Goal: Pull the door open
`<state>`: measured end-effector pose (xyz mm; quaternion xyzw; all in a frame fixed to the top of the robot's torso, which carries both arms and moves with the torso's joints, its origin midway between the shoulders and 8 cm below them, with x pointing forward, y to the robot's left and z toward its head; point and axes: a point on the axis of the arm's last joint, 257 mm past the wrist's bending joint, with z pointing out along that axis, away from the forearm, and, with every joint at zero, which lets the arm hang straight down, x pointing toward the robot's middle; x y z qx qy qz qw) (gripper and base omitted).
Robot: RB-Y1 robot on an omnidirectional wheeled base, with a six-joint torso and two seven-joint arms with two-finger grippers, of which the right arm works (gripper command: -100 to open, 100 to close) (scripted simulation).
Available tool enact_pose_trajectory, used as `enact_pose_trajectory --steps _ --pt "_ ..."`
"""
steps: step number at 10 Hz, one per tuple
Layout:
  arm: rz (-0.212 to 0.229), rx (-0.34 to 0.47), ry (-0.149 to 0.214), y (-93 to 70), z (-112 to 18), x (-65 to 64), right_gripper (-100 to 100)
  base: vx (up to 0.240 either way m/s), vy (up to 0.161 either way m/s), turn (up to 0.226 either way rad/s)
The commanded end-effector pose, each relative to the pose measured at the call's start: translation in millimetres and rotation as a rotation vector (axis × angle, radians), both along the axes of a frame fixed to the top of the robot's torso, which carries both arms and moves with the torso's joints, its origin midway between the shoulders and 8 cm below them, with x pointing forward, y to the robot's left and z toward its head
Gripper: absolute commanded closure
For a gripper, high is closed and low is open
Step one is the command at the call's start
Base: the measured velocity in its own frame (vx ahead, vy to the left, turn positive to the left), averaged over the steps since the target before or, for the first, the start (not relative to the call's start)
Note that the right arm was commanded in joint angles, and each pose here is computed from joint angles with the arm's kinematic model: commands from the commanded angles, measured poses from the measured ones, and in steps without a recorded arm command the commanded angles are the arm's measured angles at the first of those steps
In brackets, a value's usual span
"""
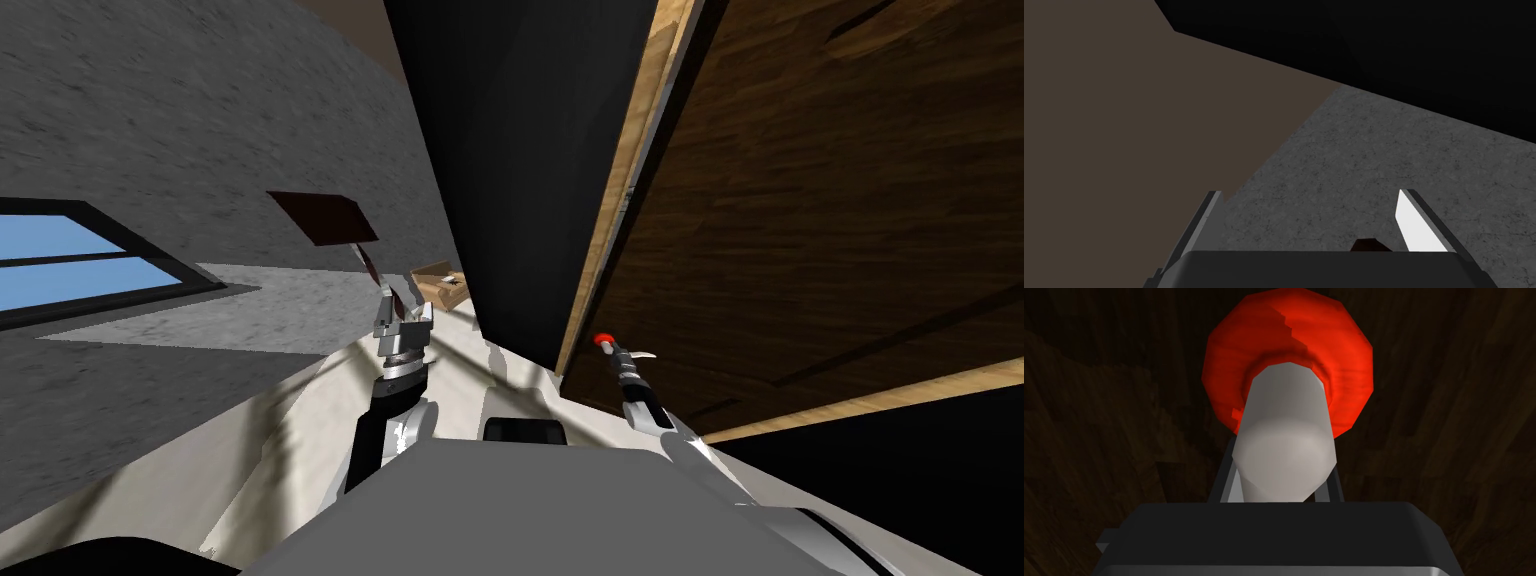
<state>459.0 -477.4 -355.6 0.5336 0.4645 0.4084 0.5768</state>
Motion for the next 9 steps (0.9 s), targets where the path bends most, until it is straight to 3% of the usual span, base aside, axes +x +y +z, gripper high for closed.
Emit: enact_pose_trajectory --steps 1,3,9 --pt "0.021 -0.002 -0.001 1.8 1.0 -1.5 100 -0.253 -0.051 0.125" --pt "0.025 0.001 0.003 4.1 -0.9 -1.8 100 -0.156 -0.035 0.074" --pt "0.112 -0.002 0.0 15.1 0.1 -15.0 100 -0.216 -0.055 0.12"
